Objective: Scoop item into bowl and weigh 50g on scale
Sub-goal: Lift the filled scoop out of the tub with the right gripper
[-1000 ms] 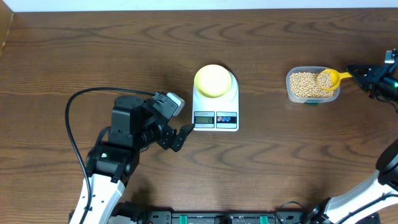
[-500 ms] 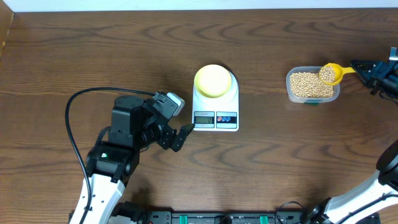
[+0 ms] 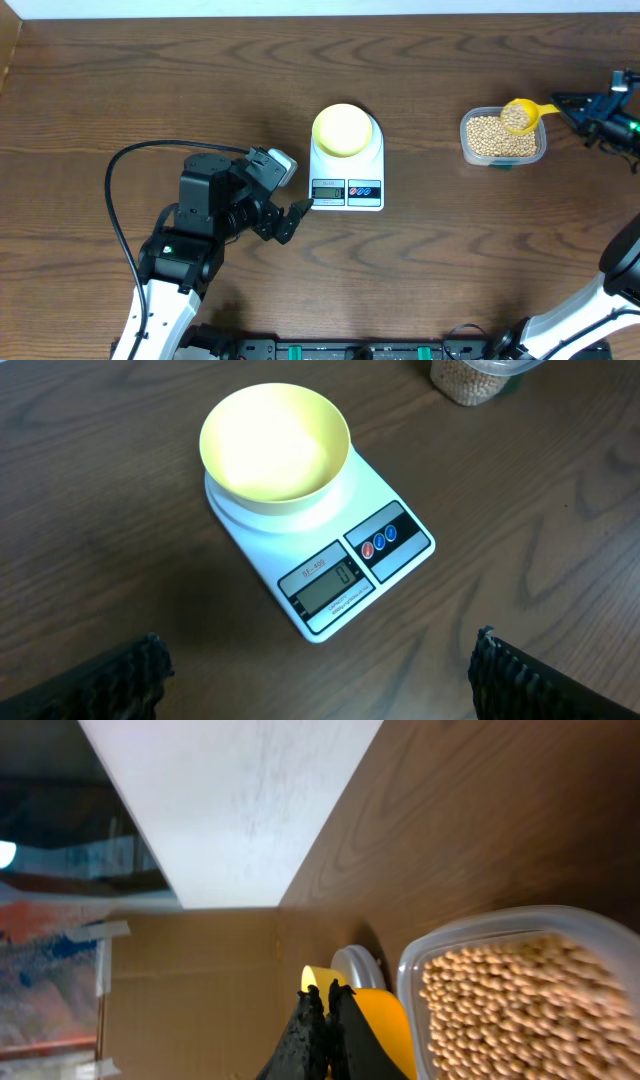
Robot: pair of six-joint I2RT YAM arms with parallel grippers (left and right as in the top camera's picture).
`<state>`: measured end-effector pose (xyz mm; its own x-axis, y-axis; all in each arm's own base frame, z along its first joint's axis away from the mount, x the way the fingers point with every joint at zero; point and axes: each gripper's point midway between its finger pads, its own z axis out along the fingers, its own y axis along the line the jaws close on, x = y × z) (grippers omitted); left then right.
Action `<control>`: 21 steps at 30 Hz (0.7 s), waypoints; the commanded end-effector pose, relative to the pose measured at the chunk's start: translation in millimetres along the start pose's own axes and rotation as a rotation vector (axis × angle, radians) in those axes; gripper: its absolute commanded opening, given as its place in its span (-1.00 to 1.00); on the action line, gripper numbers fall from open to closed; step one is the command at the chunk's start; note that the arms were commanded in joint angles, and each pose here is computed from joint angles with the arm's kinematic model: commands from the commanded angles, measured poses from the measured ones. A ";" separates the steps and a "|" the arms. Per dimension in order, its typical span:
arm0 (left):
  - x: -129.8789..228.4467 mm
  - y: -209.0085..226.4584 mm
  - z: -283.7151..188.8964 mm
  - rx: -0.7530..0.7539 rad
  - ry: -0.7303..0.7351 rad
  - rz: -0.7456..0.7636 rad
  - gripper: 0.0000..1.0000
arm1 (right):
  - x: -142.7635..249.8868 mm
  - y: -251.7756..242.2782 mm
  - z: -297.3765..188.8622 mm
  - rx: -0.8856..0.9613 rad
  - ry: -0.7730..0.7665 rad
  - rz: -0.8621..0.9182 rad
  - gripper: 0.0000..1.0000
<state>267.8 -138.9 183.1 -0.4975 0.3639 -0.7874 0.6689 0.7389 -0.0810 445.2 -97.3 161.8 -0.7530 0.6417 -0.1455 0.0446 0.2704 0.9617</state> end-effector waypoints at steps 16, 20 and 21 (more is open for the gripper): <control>4.3 2.4 1.4 -0.008 0.010 -0.020 0.96 | 51.1 28.3 76.2 -0.051 0.204 -0.032 -0.98; 4.3 2.4 1.4 -0.008 0.009 -0.020 0.96 | 57.2 38.2 92.0 -0.066 0.230 -0.043 -0.98; 4.4 2.4 1.5 -0.008 0.010 -0.021 0.96 | 57.8 39.8 94.7 -0.067 0.233 -0.045 -0.98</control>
<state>267.8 -138.9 183.1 -0.4975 0.3640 -0.7874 0.6687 0.7391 -0.0808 465.5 5.7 168.4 -0.8673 0.4603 -0.1895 -0.0591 0.2828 0.9574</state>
